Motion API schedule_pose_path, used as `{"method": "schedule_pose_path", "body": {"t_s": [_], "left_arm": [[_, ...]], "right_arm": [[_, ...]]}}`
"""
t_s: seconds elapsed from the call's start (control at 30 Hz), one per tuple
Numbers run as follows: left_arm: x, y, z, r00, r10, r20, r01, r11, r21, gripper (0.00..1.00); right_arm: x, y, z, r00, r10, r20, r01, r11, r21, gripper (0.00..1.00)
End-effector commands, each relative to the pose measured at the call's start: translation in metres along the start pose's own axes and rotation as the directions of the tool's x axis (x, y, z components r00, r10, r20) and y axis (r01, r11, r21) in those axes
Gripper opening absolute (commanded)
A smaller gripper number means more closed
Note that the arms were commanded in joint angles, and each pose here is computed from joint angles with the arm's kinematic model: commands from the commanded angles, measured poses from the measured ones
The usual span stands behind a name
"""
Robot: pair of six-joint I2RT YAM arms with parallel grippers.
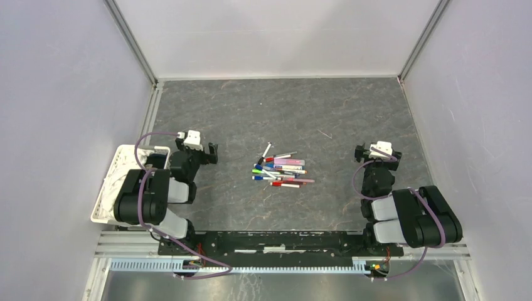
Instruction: Open the pen caps
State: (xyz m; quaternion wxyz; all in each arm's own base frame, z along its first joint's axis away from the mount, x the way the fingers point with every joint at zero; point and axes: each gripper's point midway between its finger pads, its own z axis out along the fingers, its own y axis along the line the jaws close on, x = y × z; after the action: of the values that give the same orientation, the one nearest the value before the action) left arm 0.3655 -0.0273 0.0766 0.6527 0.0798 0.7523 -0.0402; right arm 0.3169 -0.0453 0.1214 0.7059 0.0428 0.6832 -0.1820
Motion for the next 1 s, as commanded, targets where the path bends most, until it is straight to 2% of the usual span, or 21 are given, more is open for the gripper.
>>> {"method": "schedule_pose_path", "body": {"t_s": [0.0, 0.17, 0.27, 0.33, 0.4, 0.47, 0.53, 0.6, 0.67, 0.8, 0.97], "left_arm": [[-0.015, 0.003, 0.005, 0.998, -0.027, 0.048, 0.027, 1.000, -0.013, 1.00], [-0.015, 0.003, 0.005, 0.998, -0.026, 0.049, 0.027, 1.000, -0.013, 1.00], [-0.015, 0.003, 0.005, 0.998, -0.026, 0.052, 0.027, 1.000, -0.013, 1.00], [-0.023, 0.005, 0.008, 0.997, -0.038, 0.060, 0.039, 0.999, -0.021, 1.00], [-0.016, 0.015, 0.018, 0.995, -0.058, -0.077, 0.056, 0.998, -0.029, 1.00], [-0.019, 0.007, 0.029, 0.970, -0.035, -0.242, 0.050, 0.997, 0.058, 1.00], [-0.035, 0.004, 0.036, 0.944, -0.047, -0.326, 0.081, 0.993, 0.091, 1.00], [-0.048, 0.001, 0.035, 0.928, -0.038, -0.372, 0.090, 0.988, 0.123, 1.00], [-0.063, -0.001, 0.029, 0.921, -0.022, -0.390, 0.086, 0.986, 0.146, 1.00], [-0.108, -0.003, 0.008, 0.939, 0.010, -0.343, 0.051, 0.984, 0.169, 1.00], [-0.133, -0.009, -0.015, 0.925, 0.023, -0.380, 0.059, 0.978, 0.201, 1.00]], "right_arm": [[0.035, -0.006, -0.030, 0.996, -0.031, -0.089, 0.030, 0.999, -0.018, 0.98], [0.031, -0.002, -0.026, 0.995, -0.039, -0.088, 0.036, 0.999, -0.034, 0.98], [0.030, 0.001, -0.013, 0.982, -0.076, -0.173, 0.077, 0.997, -0.006, 0.98], [0.015, 0.008, 0.000, 0.977, -0.021, -0.210, 0.020, 1.000, -0.007, 0.98], [-0.006, 0.024, 0.004, 0.981, 0.046, -0.189, -0.063, 0.995, -0.081, 0.98], [-0.034, 0.038, 0.004, 0.969, 0.206, -0.133, -0.224, 0.965, -0.133, 0.98], [-0.058, 0.035, 0.005, 0.906, 0.412, -0.099, -0.420, 0.904, -0.079, 0.98], [-0.063, 0.037, 0.004, 0.879, 0.450, -0.158, -0.464, 0.883, -0.066, 0.98], [-0.072, 0.067, -0.003, 0.903, 0.370, -0.216, -0.418, 0.872, -0.253, 0.98], [-0.055, 0.108, -0.024, 0.891, 0.221, -0.397, -0.381, 0.840, -0.387, 0.98], [-0.036, 0.150, -0.083, 0.917, 0.040, -0.396, -0.283, 0.766, -0.577, 0.98]]}}
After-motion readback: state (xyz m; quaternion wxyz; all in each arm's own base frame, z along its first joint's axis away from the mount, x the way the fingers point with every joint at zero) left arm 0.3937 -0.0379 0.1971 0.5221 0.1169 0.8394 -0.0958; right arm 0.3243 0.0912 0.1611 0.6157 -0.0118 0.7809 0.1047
